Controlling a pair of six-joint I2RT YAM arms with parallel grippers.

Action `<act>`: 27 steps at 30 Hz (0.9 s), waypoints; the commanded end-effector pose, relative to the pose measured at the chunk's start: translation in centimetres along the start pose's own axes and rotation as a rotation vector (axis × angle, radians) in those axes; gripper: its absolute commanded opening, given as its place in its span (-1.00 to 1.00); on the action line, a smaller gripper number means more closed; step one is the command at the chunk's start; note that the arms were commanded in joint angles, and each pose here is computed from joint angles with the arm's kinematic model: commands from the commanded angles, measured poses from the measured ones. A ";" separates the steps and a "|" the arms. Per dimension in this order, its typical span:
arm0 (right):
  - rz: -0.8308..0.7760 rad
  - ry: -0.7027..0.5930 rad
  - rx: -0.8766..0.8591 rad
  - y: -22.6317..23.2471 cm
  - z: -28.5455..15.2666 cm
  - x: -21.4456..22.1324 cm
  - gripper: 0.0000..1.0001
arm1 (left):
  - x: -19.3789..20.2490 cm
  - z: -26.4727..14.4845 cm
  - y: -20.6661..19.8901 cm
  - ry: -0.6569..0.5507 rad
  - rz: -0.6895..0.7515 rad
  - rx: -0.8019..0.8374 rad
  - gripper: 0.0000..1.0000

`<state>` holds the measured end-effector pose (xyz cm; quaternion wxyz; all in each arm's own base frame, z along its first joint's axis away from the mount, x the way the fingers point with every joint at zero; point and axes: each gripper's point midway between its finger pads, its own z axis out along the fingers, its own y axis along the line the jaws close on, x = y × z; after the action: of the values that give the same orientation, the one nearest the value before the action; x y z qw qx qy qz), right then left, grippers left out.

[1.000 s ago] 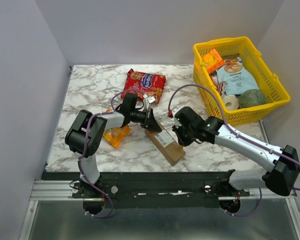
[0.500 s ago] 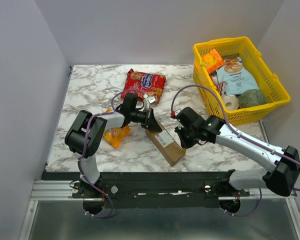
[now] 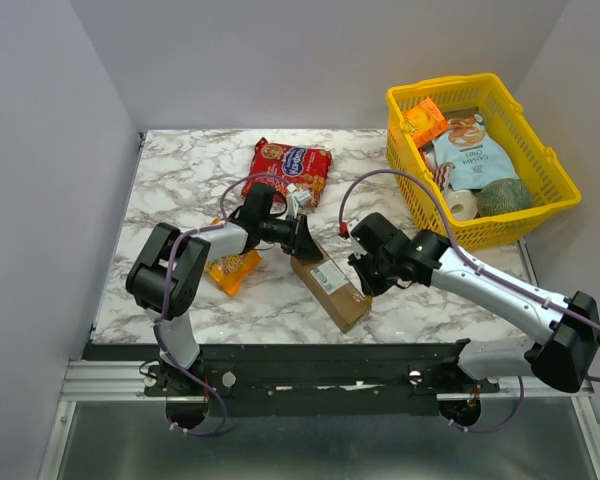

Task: Unpack the express box

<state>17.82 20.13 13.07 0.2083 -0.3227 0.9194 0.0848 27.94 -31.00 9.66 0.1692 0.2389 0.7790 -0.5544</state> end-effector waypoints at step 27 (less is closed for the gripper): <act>-0.151 -0.242 -0.056 1.4 -2.9 -8.5 -0.99 | 0.7 -5.8 4.6 0.208 0.073 -0.346 -0.80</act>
<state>18.95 22.43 15.33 0.2318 -0.3686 0.8927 0.1167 27.42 -22.94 6.73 0.1267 0.2876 0.8740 -0.3706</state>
